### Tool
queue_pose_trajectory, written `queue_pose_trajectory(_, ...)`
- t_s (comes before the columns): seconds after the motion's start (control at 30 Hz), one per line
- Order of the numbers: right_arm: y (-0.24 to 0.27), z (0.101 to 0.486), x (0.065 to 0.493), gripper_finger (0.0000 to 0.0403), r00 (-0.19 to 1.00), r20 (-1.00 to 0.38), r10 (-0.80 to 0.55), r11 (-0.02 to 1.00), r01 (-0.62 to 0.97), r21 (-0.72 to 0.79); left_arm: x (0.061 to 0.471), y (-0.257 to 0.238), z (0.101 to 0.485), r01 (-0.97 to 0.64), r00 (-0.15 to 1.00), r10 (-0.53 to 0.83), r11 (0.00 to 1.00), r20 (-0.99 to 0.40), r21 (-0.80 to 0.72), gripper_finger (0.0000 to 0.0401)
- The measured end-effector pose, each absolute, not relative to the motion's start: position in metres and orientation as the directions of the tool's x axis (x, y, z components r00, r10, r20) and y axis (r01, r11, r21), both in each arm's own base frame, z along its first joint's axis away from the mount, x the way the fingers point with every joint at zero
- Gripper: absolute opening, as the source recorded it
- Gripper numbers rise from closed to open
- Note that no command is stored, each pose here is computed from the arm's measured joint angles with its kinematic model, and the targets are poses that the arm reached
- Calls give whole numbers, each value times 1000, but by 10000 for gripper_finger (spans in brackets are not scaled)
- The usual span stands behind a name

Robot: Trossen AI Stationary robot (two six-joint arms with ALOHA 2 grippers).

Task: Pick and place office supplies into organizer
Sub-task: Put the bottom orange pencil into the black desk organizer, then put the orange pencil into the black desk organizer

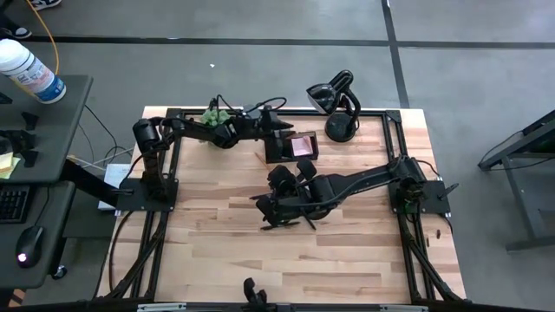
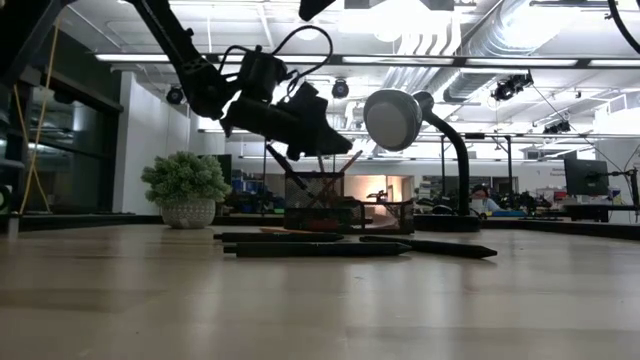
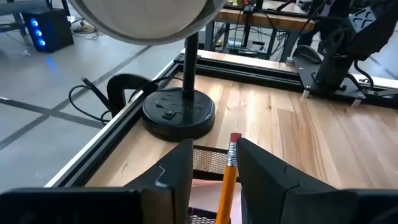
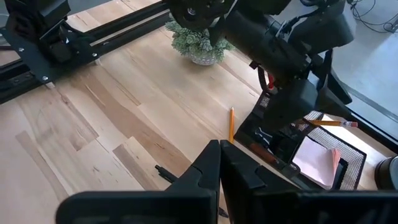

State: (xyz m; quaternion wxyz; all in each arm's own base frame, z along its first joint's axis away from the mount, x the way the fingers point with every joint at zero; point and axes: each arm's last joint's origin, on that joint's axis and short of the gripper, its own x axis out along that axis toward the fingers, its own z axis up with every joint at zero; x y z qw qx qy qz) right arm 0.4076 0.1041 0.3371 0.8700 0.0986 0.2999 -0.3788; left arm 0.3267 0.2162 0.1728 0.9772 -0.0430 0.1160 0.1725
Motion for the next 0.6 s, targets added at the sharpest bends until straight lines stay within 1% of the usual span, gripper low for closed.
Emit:
queue_pose_trajectory(0.23, 99, 338, 408, 6, 527, -596, -606, 689, 723, -60, 334, 221, 187, -340, 924, 328, 940, -197, -32, 115)
queue_pose_trajectory(0.43, 95, 344, 404, 7, 527, -594, -608, 689, 722, -65, 342, 228, 216, -297, 949, 293, 955, -114, -16, 127)
queue_pose_trajectory(0.6, 90, 363, 389, 7, 529, -571, -628, 678, 732, -68, 338, 233, 247, -286, 957, 287, 958, -37, 6, 131)
